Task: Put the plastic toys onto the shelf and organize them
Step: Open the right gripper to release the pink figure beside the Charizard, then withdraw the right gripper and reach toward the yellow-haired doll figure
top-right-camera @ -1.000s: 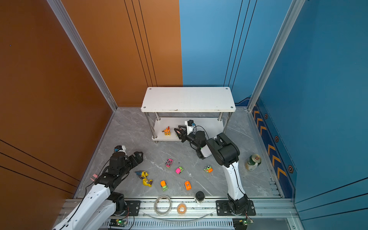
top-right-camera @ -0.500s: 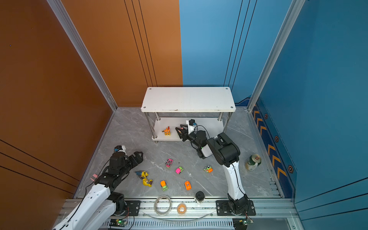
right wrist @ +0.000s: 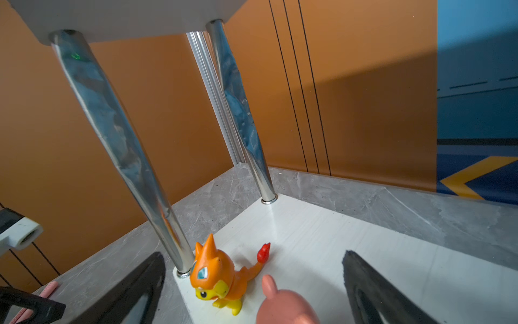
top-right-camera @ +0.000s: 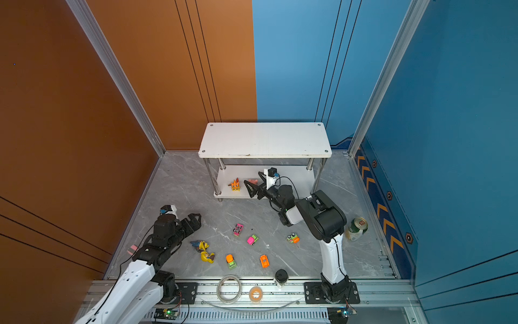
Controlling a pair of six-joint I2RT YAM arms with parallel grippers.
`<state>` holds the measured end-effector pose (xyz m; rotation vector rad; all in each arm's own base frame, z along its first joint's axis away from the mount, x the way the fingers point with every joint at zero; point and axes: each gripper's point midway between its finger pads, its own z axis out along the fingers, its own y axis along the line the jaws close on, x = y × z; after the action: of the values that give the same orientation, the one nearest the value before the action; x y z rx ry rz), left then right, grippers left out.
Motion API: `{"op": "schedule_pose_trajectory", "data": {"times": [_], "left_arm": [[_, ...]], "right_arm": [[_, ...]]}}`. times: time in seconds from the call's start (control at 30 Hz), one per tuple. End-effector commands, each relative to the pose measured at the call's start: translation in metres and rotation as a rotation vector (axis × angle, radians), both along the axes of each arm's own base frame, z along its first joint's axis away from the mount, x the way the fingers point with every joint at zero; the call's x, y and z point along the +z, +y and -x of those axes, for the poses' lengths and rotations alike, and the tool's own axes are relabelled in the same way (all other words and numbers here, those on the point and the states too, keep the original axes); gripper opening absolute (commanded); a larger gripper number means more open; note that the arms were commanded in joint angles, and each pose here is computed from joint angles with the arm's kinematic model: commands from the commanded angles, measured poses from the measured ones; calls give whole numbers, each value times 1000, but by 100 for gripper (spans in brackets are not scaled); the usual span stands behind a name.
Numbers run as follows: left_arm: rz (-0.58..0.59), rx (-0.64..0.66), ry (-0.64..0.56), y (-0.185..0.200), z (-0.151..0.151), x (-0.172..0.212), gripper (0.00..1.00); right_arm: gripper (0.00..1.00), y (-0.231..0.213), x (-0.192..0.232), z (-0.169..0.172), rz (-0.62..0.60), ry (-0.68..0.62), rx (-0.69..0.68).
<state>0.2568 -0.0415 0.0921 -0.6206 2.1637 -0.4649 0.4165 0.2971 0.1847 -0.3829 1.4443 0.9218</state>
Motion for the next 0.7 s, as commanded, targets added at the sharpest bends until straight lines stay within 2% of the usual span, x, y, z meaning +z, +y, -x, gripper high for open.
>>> {"op": "schedule_pose_trajectory", "data": {"times": [0.0, 0.13, 0.2, 0.27, 0.37, 0.43, 0.5, 0.6, 0.63, 0.67], "left_arm": [[-46, 10, 31, 7, 7, -3, 96], [-52, 22, 13, 10, 9, 5, 97], [-51, 28, 10, 12, 10, 6, 98], [-45, 30, 11, 12, 11, 8, 98], [-42, 35, 32, 13, 15, 7, 97], [-54, 42, 61, 16, 20, 4, 92], [-72, 56, 98, 20, 26, 1, 88], [-76, 70, 119, 24, 32, 0, 87], [-72, 76, 117, 25, 33, 0, 87], [-71, 82, 118, 26, 35, 1, 82]], "right_arm": [[100, -12, 5, 10, -2, 41, -68], [100, -23, -11, 24, 45, 194, -155], [100, -23, -25, 38, 157, 264, -196], [100, -15, -36, 62, 374, 296, -212], [100, 2, -42, 105, 718, 264, -224], [100, 11, -41, 127, 834, 191, -245], [100, 20, -42, 148, 897, 134, -251], [100, 38, -45, 178, 945, 72, -230], [100, 47, -48, 189, 964, 62, -186], [99, 58, -52, 200, 983, 60, -136]]}}
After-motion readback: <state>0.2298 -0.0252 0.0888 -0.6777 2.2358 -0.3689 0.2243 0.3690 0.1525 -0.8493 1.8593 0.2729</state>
